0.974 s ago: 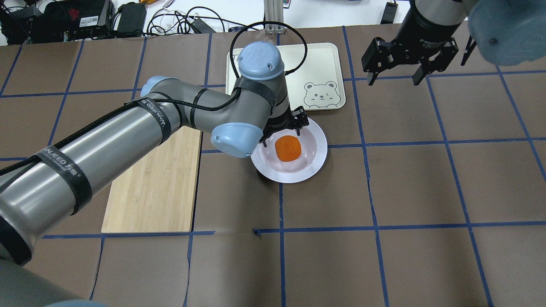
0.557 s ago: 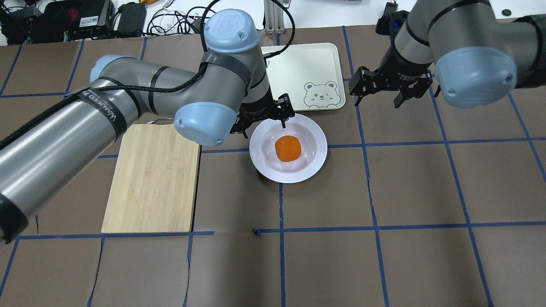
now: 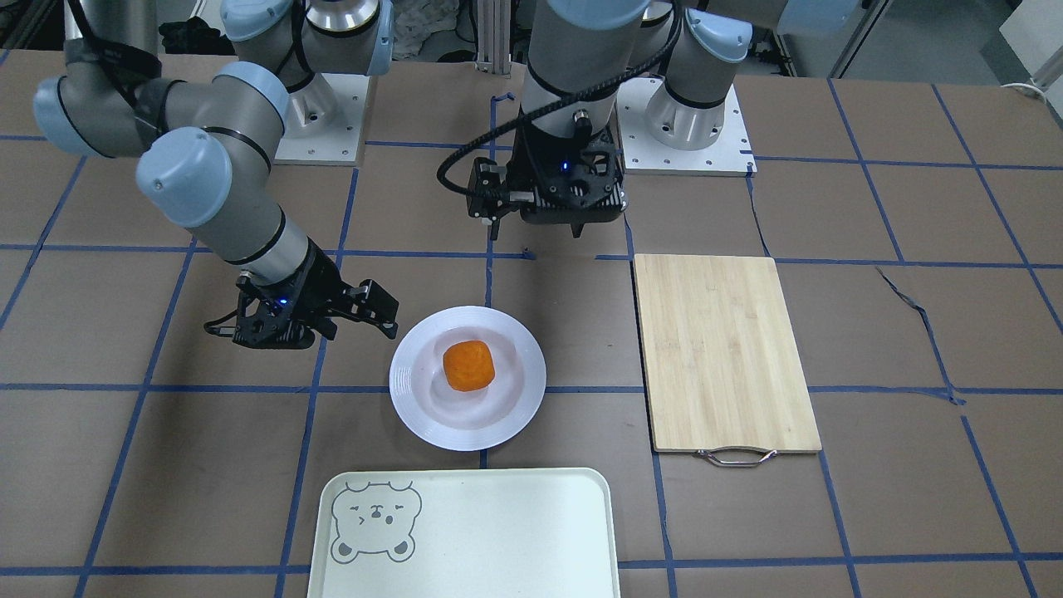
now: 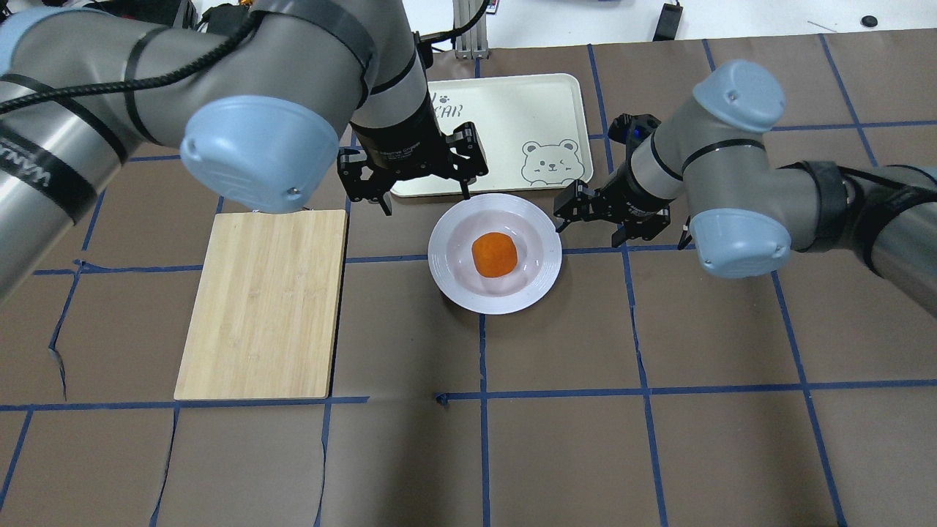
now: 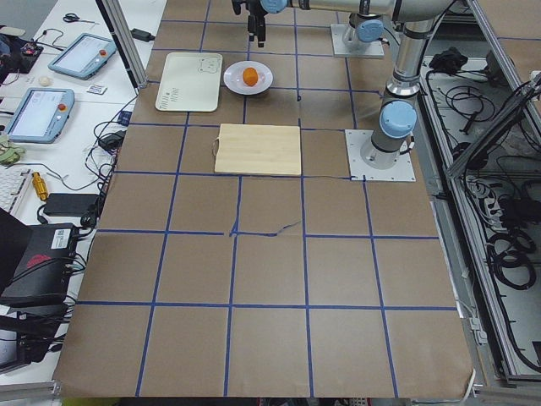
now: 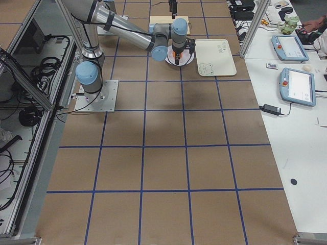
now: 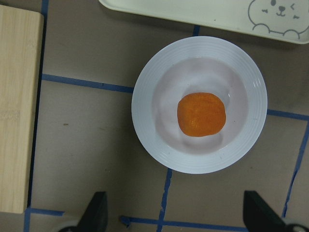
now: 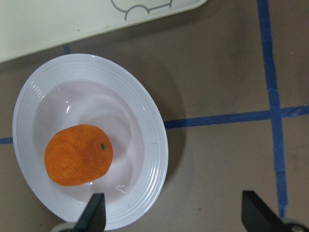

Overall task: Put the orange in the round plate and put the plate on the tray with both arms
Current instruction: 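Raise the left gripper away while the right gripper reaches toward the plate rim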

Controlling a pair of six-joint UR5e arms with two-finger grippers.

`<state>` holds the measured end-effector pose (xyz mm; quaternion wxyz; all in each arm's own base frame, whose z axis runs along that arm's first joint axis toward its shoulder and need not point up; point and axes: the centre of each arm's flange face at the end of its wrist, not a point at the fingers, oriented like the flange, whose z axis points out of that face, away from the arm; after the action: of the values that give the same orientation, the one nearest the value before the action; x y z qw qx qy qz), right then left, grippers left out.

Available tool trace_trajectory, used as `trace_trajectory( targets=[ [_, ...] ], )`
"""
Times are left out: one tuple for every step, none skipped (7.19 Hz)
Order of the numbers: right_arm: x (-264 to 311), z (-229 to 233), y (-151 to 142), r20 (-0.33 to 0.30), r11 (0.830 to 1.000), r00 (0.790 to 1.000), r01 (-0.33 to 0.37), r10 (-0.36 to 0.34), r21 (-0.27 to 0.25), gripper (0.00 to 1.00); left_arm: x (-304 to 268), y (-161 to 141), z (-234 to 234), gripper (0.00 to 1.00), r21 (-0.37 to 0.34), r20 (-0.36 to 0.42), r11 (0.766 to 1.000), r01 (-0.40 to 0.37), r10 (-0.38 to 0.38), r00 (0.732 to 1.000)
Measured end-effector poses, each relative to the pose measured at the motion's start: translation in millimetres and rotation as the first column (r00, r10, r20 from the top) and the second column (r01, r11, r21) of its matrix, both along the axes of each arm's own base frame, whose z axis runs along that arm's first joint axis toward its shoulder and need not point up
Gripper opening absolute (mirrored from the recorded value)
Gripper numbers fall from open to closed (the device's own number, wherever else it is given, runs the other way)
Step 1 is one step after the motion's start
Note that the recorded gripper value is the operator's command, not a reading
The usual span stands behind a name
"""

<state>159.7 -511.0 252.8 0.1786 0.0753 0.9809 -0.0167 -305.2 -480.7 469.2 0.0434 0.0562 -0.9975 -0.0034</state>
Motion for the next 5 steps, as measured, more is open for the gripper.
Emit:
trace_trajectory(
  targets=[
    [5.6, -23.7, 1.8, 0.018, 1.000, 1.000, 0.024, -0.024, 0.001, 1.00, 3.8, 5.2, 21.8, 1.00, 0.001, 0.003, 1.000, 0.029, -0.029, 1.000],
    [12.8, -42.9, 1.5, 0.027, 0.999, 0.998, 0.051, -0.051, 0.007, 1.00, 9.1, 7.7, 29.2, 1.00, 0.003, 0.009, 0.997, 0.078, -0.078, 0.997],
    [19.2, -57.1, 1.4, 0.030, 0.998, 0.998, 0.059, -0.059, 0.015, 0.98, 21.8, 3.2, 28.1, 1.00, 0.005, 0.012, 0.993, 0.118, -0.118, 0.993],
    [23.3, -64.7, 1.8, 0.031, 0.998, 0.998, 0.059, -0.059, 0.021, 0.95, 46.2, -8.4, 23.2, 1.00, 0.011, 0.011, 0.991, 0.134, -0.134, 0.991],
    [28.2, -69.0, 3.0, 0.038, 0.998, 0.998, 0.052, -0.053, 0.026, 0.89, 76.3, -20.5, 17.3, 1.00, 0.017, 0.010, 0.989, 0.147, -0.147, 0.989]
  ],
)
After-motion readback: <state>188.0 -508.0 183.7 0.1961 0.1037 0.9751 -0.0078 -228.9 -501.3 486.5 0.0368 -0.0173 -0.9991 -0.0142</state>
